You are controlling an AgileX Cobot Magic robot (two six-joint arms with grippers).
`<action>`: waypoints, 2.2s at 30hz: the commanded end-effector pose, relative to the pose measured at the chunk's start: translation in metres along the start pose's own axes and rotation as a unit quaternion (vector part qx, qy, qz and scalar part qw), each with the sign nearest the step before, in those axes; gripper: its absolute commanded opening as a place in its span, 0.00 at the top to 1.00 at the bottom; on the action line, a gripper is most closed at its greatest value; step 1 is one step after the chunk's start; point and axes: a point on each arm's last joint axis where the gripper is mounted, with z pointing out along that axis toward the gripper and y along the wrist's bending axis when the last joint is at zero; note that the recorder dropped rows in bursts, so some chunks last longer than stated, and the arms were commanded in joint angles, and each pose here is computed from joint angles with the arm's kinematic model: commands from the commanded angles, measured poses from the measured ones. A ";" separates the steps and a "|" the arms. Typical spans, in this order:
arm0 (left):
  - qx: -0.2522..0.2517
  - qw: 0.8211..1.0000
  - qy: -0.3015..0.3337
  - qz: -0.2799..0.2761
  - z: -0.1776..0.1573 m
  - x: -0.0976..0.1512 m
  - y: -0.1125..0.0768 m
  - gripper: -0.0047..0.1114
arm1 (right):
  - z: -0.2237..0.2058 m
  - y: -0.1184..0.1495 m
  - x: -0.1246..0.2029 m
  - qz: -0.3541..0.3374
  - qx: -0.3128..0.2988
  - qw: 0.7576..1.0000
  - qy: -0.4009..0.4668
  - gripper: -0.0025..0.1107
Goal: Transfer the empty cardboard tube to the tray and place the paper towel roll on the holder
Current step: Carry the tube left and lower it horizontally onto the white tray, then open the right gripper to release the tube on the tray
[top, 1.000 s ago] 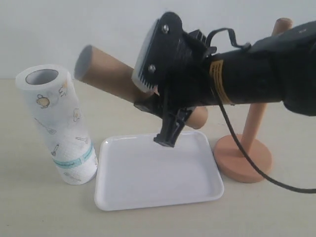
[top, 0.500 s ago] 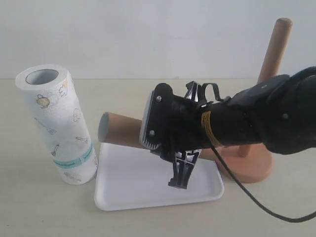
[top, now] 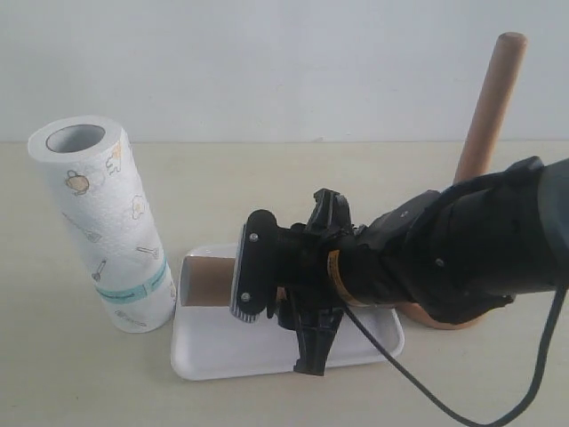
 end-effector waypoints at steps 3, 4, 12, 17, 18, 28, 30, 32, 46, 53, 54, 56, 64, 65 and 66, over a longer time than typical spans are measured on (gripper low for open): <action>-0.001 1.000 -0.002 -0.004 0.000 0.001 0.000 0.92 | 0.002 0.004 0.001 0.009 -0.013 1.000 -0.003 0.98; -0.001 1.000 -0.002 -0.004 0.000 0.001 0.000 0.92 | 0.002 0.004 0.001 0.009 -0.013 1.000 -0.003 0.98; -0.001 1.000 -0.002 -0.004 0.000 0.001 0.000 0.92 | 0.002 0.003 0.001 0.020 -0.012 1.000 -0.002 0.98; -0.001 1.000 -0.002 -0.003 0.000 0.001 0.000 0.92 | 0.011 0.008 0.006 0.019 -0.019 1.000 0.012 0.98; -0.001 1.000 -0.002 -0.003 0.000 0.001 0.000 0.92 | 0.014 0.010 0.008 0.019 -0.023 0.999 0.017 0.98; -0.001 1.000 -0.002 -0.003 0.000 0.001 0.000 0.92 | 0.029 0.005 -0.001 0.024 -0.029 0.999 0.007 0.98; -0.001 1.000 -0.002 -0.003 0.000 0.001 0.000 0.92 | 0.029 0.004 -0.002 0.024 -0.031 0.999 0.003 0.98; -0.001 1.000 -0.002 -0.003 0.000 0.001 0.000 0.92 | 0.029 0.004 -0.002 0.020 -0.030 0.999 0.004 0.98; -0.001 1.000 -0.002 -0.003 0.000 0.001 0.000 0.92 | 0.038 0.009 0.003 0.020 -0.038 0.999 0.017 0.57; -0.001 1.000 -0.002 -0.003 0.000 0.001 0.000 0.92 | 0.028 0.001 -0.003 0.023 -0.020 1.000 0.005 0.39; -0.001 1.000 -0.002 -0.003 0.000 0.001 0.000 0.92 | 0.028 0.000 -0.004 0.025 -0.017 1.000 0.005 0.34; -0.001 1.000 -0.002 -0.003 0.000 0.001 0.000 0.92 | 0.028 -0.002 -0.004 0.038 -0.014 0.999 0.006 0.32; -0.001 1.000 -0.002 -0.003 0.000 0.001 0.000 0.92 | 0.015 -0.013 -0.011 0.064 0.017 0.998 -0.004 0.32; -0.001 1.000 -0.002 -0.003 0.000 0.001 0.000 0.92 | 0.010 -0.016 -0.013 0.066 0.023 0.998 -0.010 0.32; -0.001 1.000 -0.002 -0.003 0.000 0.001 0.000 0.92 | 0.004 -0.020 -0.015 0.066 0.033 0.997 -0.015 0.32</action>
